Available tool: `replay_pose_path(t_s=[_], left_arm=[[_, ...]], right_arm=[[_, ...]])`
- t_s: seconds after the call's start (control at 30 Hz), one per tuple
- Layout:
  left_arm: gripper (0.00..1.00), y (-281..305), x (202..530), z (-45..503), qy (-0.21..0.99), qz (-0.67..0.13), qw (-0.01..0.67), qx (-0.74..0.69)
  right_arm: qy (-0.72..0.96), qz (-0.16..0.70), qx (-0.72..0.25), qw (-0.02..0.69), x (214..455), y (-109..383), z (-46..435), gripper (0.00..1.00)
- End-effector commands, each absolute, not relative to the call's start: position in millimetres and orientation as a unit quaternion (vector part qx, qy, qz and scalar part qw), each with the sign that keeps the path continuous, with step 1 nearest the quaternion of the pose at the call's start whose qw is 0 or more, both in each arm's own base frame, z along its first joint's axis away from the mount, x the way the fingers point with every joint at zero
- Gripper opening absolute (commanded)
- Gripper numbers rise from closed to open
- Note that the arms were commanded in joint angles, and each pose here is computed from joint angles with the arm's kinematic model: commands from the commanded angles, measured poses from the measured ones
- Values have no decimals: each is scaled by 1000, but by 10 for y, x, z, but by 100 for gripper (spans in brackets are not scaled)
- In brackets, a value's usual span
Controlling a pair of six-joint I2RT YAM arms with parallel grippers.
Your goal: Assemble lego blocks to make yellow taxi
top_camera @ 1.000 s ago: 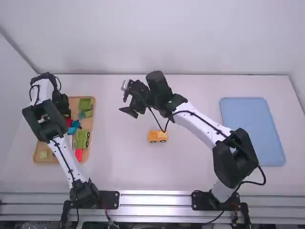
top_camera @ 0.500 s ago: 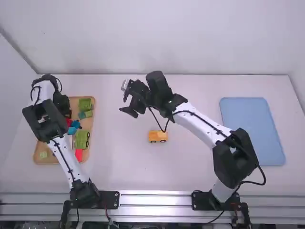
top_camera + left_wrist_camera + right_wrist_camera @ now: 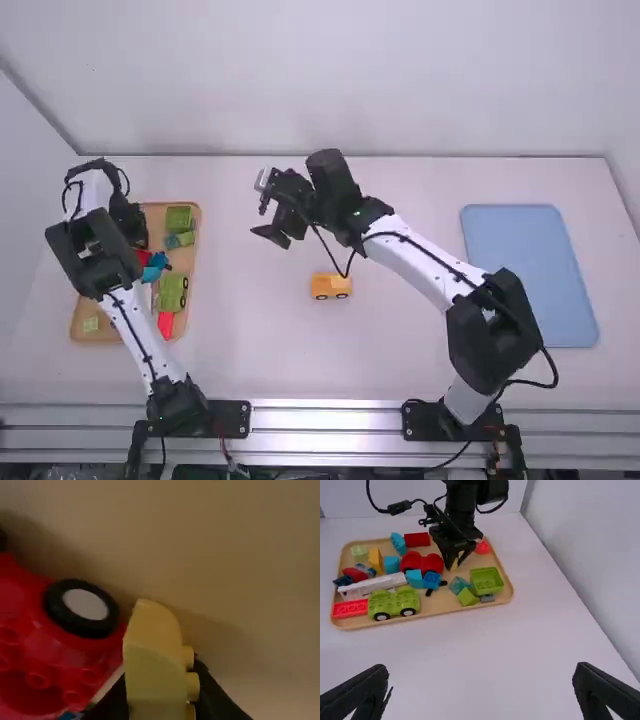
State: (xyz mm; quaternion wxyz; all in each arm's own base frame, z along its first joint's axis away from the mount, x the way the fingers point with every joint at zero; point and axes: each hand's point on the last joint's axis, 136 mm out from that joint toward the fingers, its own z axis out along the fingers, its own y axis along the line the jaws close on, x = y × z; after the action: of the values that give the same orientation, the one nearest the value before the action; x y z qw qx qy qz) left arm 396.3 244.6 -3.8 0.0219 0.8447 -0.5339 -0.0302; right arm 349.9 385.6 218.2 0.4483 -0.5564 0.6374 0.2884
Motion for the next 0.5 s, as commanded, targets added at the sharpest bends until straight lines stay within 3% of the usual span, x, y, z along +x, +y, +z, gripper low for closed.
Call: replay_pose_path(t_s=[0.0,0.27,0.37,0.47], left_arm=[[23,2583,3909,67,-567,-25,21,823],[22,2673,4181,261,-710,100,-10,697],[6,2629,4388,449,-773,187,-49,605],[2,2587,4423,630,-795,220,-63,562]], right_arm=[[631,291,-555,457,3509,3894,2315,99],[632,291,-556,455,3504,3890,2305,98],[632,291,-555,455,3504,3890,2305,98],[632,291,-554,457,3519,3882,2313,98]])
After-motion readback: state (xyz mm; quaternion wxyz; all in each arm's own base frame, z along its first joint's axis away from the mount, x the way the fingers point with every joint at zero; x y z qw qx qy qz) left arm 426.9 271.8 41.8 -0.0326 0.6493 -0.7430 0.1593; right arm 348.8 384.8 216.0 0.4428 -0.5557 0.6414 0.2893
